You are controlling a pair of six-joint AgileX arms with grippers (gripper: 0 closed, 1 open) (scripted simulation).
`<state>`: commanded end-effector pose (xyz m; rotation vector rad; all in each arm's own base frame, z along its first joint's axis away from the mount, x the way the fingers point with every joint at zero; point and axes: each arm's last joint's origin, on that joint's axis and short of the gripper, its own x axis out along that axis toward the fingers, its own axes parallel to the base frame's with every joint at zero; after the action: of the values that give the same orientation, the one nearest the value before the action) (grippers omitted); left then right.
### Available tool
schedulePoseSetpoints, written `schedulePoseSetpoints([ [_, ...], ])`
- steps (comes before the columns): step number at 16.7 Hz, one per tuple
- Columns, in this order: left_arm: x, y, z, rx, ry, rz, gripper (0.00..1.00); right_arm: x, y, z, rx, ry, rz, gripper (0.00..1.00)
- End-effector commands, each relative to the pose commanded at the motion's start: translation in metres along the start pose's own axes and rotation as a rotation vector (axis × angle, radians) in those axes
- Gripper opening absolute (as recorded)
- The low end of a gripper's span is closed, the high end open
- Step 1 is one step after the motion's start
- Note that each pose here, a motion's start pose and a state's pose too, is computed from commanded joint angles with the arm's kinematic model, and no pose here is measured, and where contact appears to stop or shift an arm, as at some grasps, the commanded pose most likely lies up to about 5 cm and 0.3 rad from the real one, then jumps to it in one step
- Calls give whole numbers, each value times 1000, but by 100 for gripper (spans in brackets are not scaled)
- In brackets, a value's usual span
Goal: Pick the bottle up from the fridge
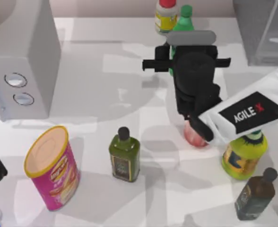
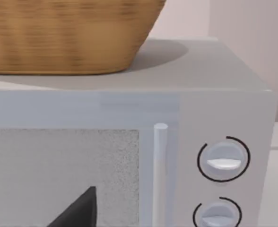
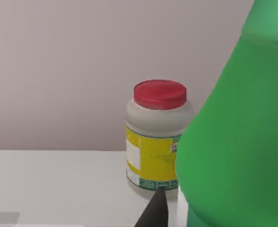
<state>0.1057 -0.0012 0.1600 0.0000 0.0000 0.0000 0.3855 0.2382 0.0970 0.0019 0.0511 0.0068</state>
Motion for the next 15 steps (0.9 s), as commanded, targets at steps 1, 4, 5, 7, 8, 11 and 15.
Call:
schedulePoseSetpoints([
  [1, 0, 0, 0, 0, 0, 0, 100, 0, 0, 0, 0, 0, 0, 0],
  [4, 0, 0, 0, 0, 0, 0, 100, 0, 0, 0, 0, 0, 0, 8],
  [5, 0, 0, 0, 0, 0, 0, 100, 0, 0, 0, 0, 0, 0, 15],
  [7, 0, 0, 0, 0, 0, 0, 100, 0, 0, 0, 0, 0, 0, 30],
  [8, 0, 0, 0, 0, 0, 0, 100, 0, 0, 0, 0, 0, 0, 38],
  [11, 0, 0, 0, 0, 0, 0, 100, 0, 0, 0, 0, 0, 0, 60],
  [15, 0, 0, 0, 0, 0, 0, 100, 0, 0, 0, 0, 0, 0, 90],
])
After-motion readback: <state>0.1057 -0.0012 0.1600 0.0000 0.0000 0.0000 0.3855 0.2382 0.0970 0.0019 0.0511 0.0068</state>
